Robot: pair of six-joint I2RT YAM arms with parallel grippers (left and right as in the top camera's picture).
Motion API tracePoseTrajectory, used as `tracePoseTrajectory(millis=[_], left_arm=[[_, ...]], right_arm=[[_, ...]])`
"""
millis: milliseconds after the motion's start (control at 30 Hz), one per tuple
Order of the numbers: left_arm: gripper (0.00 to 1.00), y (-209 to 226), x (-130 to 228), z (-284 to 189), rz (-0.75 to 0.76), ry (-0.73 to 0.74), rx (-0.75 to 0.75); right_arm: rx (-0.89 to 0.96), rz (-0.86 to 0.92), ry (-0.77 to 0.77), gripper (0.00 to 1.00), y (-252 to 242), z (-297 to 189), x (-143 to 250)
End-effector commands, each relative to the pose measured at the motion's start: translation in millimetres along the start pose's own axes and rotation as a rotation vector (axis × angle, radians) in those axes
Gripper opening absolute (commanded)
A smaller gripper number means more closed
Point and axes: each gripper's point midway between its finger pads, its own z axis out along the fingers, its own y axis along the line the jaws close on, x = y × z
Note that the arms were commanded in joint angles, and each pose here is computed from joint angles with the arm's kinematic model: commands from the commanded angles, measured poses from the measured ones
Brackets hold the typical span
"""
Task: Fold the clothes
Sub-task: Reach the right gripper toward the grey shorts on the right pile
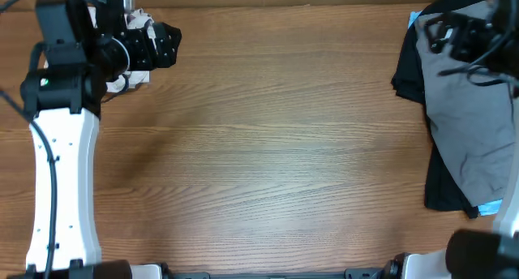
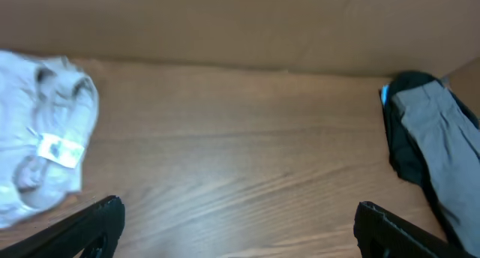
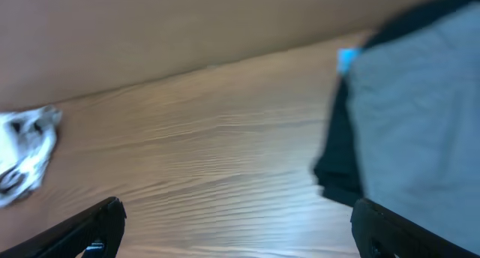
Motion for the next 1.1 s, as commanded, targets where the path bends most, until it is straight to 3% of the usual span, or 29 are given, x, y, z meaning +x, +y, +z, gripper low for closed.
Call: tracePoseTrajectory(millis=[0, 167, 267, 367, 467, 700, 1067], left_arm=[[1.00, 0, 5, 16, -0.074, 0.046, 0.042], [1.00, 12, 14, 39, -0.159, 0.094, 0.031], [1.00, 18, 1, 53, -0.174, 0.043, 0.032], [1.00, 22, -12, 66, -0.227, -0.007, 0.045], [1.00, 32, 0, 95, -0.246, 0.034, 0.033], [1.00, 44, 49, 143, -0.297, 0.192, 0.009], [1.00, 32, 66, 167, -0.152, 0.226, -0.030]], right_arm=[[0.065, 0.044, -0.009, 1.00, -44, 5, -9], [0.079, 0.154, 0.071, 1.00, -82, 43, 9], [0.117, 0.183, 0.188, 0.93, -102, 81, 38], [0.289, 0.169, 0.343, 0.93, -126, 108, 77], [0.456, 0.113, 0.449, 0.93, -145, 124, 103], [0.570, 0.067, 0.499, 0.86, -158, 130, 119], [0.614, 0.031, 0.575, 0.85, -163, 141, 156]])
